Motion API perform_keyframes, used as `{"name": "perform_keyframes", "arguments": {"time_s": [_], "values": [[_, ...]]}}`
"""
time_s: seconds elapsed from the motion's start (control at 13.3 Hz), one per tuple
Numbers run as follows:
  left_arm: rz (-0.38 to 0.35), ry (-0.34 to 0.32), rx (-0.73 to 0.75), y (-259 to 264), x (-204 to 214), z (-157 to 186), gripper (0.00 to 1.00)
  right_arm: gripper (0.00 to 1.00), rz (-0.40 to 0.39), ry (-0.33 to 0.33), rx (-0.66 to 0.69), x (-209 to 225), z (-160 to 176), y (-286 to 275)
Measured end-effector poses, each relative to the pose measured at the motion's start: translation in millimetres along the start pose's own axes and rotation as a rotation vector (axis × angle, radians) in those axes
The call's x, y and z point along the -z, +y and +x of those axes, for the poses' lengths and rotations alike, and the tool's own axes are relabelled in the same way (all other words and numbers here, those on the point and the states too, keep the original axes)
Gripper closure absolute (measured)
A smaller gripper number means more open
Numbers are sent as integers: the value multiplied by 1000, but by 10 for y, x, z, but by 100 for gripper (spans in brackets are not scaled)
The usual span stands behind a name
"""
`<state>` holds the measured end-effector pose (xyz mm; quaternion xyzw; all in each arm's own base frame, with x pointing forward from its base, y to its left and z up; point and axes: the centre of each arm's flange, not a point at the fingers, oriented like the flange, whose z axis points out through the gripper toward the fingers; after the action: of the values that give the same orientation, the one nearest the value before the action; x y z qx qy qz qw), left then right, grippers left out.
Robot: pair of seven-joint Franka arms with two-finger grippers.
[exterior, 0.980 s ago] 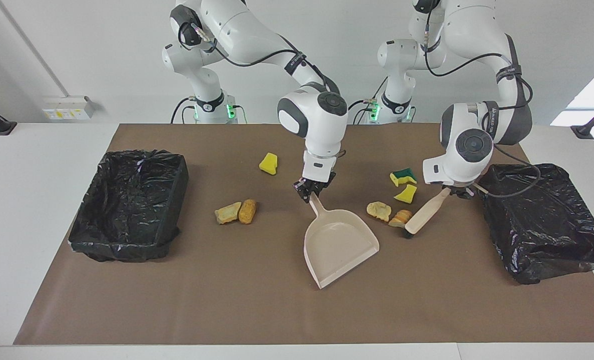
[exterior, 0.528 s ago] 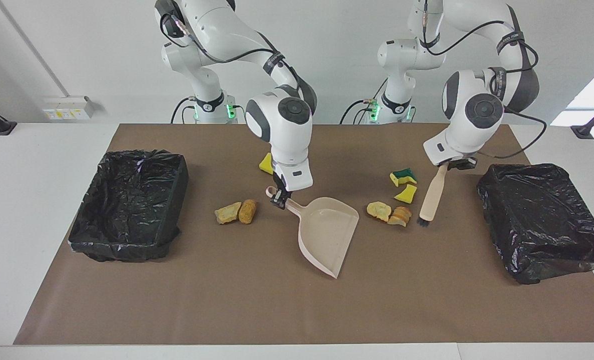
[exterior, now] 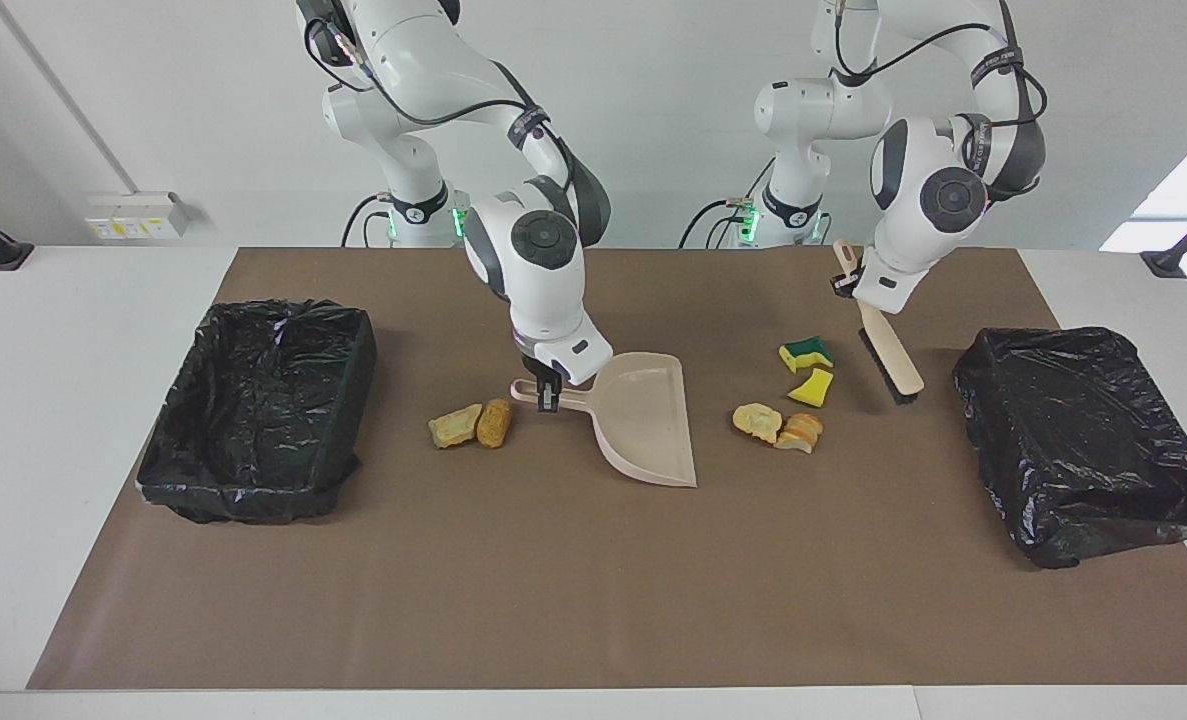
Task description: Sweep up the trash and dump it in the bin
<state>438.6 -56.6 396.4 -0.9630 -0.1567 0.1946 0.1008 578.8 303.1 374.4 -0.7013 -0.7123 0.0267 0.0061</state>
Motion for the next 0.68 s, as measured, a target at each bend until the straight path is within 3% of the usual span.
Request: {"name": "perform_keyframes", "arguments": {"time_s": [0.38, 0.68], "values": [[-99, 61, 78, 160, -344, 105, 74, 68, -11, 6, 27, 12, 56, -53], [-117, 110, -162, 352, -297, 365, 74, 68, -20, 13, 19, -7, 61, -50]]}}
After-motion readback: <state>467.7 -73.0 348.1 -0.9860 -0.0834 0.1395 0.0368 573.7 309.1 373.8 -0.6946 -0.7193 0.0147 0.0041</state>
